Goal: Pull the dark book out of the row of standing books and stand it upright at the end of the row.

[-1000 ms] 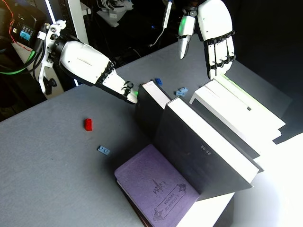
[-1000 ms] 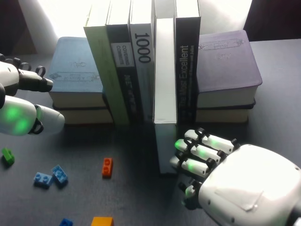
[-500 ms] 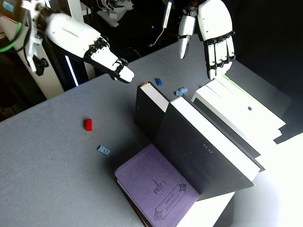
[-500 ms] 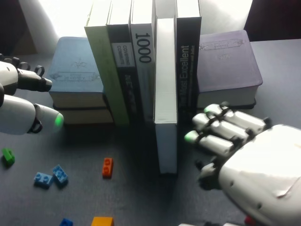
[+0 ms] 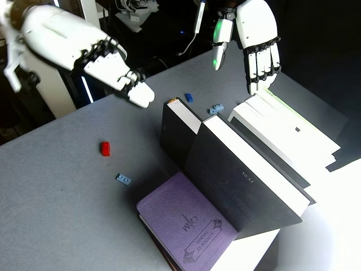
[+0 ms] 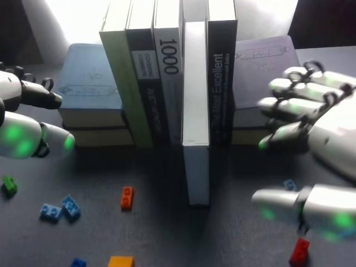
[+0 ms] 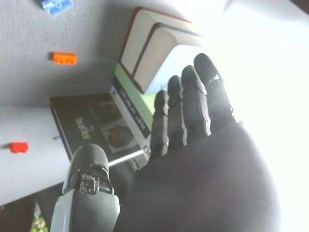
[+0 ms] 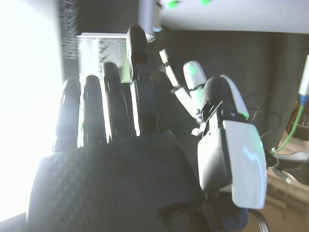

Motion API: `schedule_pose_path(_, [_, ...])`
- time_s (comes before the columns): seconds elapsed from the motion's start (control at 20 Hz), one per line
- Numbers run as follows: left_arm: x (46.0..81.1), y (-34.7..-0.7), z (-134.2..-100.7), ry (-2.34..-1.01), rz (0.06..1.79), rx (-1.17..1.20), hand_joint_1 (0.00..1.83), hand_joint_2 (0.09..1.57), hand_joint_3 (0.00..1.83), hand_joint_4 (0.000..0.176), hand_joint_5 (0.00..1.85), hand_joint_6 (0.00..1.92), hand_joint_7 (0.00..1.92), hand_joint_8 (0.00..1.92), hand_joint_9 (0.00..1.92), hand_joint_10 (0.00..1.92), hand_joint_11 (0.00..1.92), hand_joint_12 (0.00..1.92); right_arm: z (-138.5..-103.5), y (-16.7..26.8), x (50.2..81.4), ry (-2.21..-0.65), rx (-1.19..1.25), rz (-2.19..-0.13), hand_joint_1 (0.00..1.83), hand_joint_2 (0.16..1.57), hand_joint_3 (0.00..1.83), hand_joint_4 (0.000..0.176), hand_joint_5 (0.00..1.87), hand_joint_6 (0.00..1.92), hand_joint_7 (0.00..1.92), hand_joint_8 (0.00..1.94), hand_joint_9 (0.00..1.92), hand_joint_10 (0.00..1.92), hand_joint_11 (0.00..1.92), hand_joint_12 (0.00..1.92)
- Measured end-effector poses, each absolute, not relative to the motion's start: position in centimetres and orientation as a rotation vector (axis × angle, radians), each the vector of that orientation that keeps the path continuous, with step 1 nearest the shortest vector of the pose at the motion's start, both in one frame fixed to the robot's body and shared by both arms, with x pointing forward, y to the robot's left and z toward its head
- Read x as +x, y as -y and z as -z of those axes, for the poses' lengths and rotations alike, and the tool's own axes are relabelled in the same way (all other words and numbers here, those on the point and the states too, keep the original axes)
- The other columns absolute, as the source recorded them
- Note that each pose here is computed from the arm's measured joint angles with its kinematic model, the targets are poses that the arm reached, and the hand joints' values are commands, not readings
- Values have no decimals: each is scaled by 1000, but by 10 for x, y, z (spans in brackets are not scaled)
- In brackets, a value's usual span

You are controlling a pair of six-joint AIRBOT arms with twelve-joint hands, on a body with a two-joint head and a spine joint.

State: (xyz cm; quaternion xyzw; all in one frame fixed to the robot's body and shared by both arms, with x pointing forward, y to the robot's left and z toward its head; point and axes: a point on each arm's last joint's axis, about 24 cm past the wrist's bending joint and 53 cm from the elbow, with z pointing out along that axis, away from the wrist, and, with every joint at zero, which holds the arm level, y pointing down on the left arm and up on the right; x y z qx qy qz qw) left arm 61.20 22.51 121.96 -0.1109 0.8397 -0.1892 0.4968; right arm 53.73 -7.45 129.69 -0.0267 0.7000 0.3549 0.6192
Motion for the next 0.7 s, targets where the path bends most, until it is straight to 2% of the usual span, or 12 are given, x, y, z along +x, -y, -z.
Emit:
schedule_pose_path(0.05, [612, -225, -1219, -2034, 459, -270, 37, 1248, 0, 37, 269, 5, 323, 4, 328, 7, 71, 796, -1295, 82, 549, -1617, -46, -824, 38, 1149, 0, 0, 626, 3, 416, 24, 254, 63, 0, 792])
schedule_pose_path(0.2, [612, -225, -1221, -2031, 463, -272, 106, 1243, 0, 46, 392, 6, 489, 6, 501, 15, 206, 902, -1302, 86, 562, -1574, -125, -844, 89, 1145, 0, 0, 645, 13, 571, 24, 408, 185, 0, 1295])
schedule_pose_path(0.25, [612, -224, -1222, -2028, 466, -269, 132, 1254, 1, 36, 461, 9, 583, 11, 612, 32, 234, 1047, -1300, 83, 561, -1573, -171, -840, 101, 1150, 0, 0, 689, 49, 683, 39, 461, 464, 0, 1487])
schedule_pose_path(0.3, [612, -224, -1221, -2029, 465, -270, 140, 1267, 1, 19, 514, 10, 656, 14, 684, 40, 258, 1128, -1294, 80, 560, -1589, -196, -840, 121, 1152, 0, 0, 727, 107, 753, 60, 451, 756, 0, 1625])
schedule_pose_path(0.35, [612, -225, -1221, -2031, 462, -272, 184, 1278, 1, 0, 678, 22, 811, 28, 831, 78, 376, 1176, -1285, 77, 560, -1615, -219, -839, 151, 1156, 1, 0, 670, 447, 790, 257, 449, 1140, 67, 1809])
schedule_pose_path(0.4, [612, -225, -1221, -2031, 463, -271, 209, 1282, 0, 0, 776, 17, 904, 27, 910, 94, 435, 1202, -1280, 75, 560, -1633, -228, -842, 170, 1156, 0, 0, 611, 801, 722, 691, 466, 1391, 158, 1899])
schedule_pose_path(0.45, [612, -225, -1221, -2031, 462, -271, 200, 1310, 4, 0, 863, 25, 998, 43, 983, 133, 450, 1300, -1275, 73, 560, -1647, -235, -845, 183, 1164, 2, 0, 648, 1038, 717, 1082, 531, 1571, 287, 1917])
schedule_pose_path(0.5, [612, -225, -1221, -2031, 462, -272, 195, 1317, 2, 0, 920, 21, 1061, 40, 963, 301, 446, 1363, -1275, 74, 562, -1643, -230, -839, 189, 1172, 4, 0, 660, 1180, 716, 1281, 559, 1704, 358, 1920])
schedule_pose_path(0.55, [612, -225, -1221, -2031, 463, -272, 173, 1337, 1, 0, 998, 18, 1159, 75, 889, 717, 490, 1427, -1279, 77, 564, -1629, -218, -830, 182, 1179, 5, 0, 663, 1300, 702, 1430, 561, 1815, 398, 1921])
schedule_pose_path(0.6, [612, -225, -1221, -2031, 463, -271, 161, 1340, 1, 0, 1041, 19, 1215, 102, 847, 980, 534, 1465, -1282, 79, 567, -1615, -204, -822, 181, 1185, 5, 0, 651, 1372, 683, 1504, 555, 1864, 416, 1921])
schedule_pose_path(0.65, [612, -225, -1221, -2031, 463, -271, 177, 1334, 0, 0, 1086, 27, 1214, 247, 842, 1167, 583, 1505, -1282, 80, 567, -1612, -201, -821, 186, 1185, 4, 0, 646, 1399, 669, 1545, 549, 1896, 420, 1921])
schedule_pose_path(0.7, [612, -225, -1221, -2031, 463, -271, 154, 1341, 0, 0, 1103, 30, 1140, 480, 831, 1266, 605, 1538, -1282, 79, 567, -1612, -201, -823, 183, 1187, 4, 0, 648, 1391, 676, 1547, 564, 1892, 429, 1921])
